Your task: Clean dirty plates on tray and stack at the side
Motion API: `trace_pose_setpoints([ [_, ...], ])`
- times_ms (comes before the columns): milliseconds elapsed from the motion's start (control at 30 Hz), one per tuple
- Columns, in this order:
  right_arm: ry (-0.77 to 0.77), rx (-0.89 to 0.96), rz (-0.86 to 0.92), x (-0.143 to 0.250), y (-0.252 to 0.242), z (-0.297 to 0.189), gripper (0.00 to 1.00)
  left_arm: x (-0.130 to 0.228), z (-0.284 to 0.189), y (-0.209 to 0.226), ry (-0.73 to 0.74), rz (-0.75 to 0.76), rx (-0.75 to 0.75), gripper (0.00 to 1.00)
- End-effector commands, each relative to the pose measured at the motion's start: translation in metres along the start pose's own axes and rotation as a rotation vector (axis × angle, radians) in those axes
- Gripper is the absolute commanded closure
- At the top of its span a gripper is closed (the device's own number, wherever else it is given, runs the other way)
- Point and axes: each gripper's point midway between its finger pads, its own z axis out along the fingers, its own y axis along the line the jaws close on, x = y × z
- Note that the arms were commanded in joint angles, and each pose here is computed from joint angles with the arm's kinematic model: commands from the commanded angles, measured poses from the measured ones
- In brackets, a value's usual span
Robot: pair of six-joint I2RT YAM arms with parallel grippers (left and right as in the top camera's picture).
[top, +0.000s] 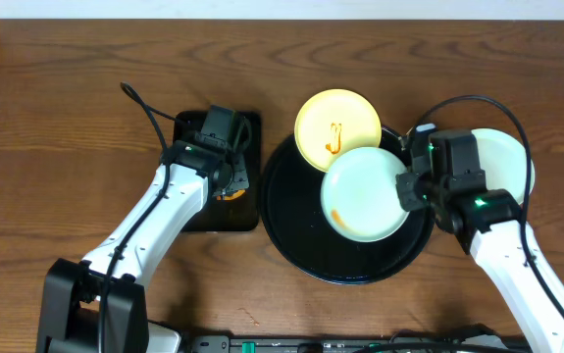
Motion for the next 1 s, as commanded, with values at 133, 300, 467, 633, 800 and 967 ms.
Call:
trace_pose_setpoints([
  [133, -0.110, 0.185, -0.129, -0.026, -0.015, -0.028, 0.99, 0.002, 0.004, 0.005, 0.006, 0.014, -0.019, 0.92],
  [300, -0.085, 0.167, -0.090, -0.019, -0.008, -0.027, 0.99, 0.002, 0.004, 0.005, 0.007, 0.014, -0.019, 0.92],
  [467, -0.011, 0.159, 0.054, 0.002, -0.012, -0.025, 0.79, 0.002, 0.004, 0.005, 0.006, 0.014, -0.019, 0.92],
  [633, 0.075, 0.125, 0.162, 0.023, -0.014, -0.022, 0.63, 0.002, 0.004, 0.005, 0.006, 0.014, -0.019, 0.92],
  [800, 0.194, 0.000, 0.173, 0.047, 0.007, -0.019, 0.51, 0.002, 0.004, 0.005, 0.006, 0.014, -0.019, 0.92],
  [967, 0.220, -0.031, 0.190, 0.053, 0.013, -0.020, 0.01, 0.002, 0.004, 0.004, 0.006, 0.014, -0.019, 0.92],
])
